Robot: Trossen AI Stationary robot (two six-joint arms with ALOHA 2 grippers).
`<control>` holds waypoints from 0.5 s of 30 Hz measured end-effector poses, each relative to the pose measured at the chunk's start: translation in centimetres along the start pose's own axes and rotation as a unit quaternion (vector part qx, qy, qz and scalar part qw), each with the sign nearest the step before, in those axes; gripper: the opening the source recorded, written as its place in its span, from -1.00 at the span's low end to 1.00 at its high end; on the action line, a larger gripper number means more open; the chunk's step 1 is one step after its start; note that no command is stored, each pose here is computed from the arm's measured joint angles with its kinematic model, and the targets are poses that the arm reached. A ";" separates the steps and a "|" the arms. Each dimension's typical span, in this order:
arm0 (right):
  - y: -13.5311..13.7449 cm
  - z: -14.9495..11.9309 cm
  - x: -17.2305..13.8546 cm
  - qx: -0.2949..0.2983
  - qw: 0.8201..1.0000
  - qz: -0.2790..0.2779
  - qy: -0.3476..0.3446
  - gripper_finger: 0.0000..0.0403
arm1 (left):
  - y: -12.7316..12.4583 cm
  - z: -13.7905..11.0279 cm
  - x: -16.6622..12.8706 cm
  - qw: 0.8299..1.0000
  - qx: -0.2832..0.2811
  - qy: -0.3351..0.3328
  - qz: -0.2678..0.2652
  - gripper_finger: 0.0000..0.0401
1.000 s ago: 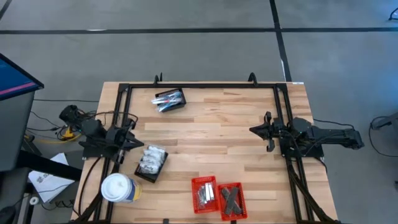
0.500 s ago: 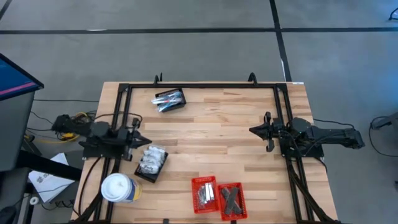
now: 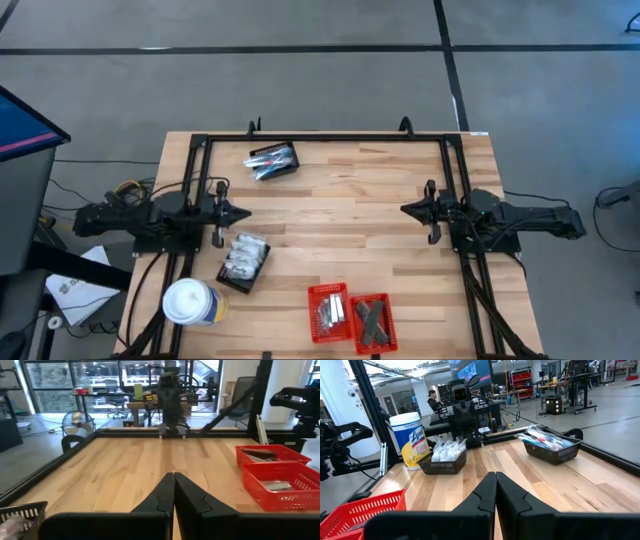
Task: Pick & Place Travel size toiletries
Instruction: Return to Home Position
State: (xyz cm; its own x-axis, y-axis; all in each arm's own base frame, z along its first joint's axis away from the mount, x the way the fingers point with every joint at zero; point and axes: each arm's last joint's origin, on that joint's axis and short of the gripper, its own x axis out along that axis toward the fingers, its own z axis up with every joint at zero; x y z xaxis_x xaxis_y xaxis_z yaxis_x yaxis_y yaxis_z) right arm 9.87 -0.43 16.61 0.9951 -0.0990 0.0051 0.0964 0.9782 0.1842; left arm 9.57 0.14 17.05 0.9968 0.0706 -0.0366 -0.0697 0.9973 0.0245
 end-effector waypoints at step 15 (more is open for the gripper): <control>0.0 0.0 0.0 0.000 1.000 0.000 0.000 -1.00 | 0.1 0.0 0.0 1.000 0.000 -0.001 0.006 -0.97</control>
State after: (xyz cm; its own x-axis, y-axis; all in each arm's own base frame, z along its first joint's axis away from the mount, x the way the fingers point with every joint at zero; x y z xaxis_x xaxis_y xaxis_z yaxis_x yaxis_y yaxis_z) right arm 9.87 -0.43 16.61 0.9951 -0.0986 0.0048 0.0961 0.9782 0.1841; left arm 9.60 0.25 17.05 0.9960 0.0819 -0.0348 -0.0811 0.9964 0.0240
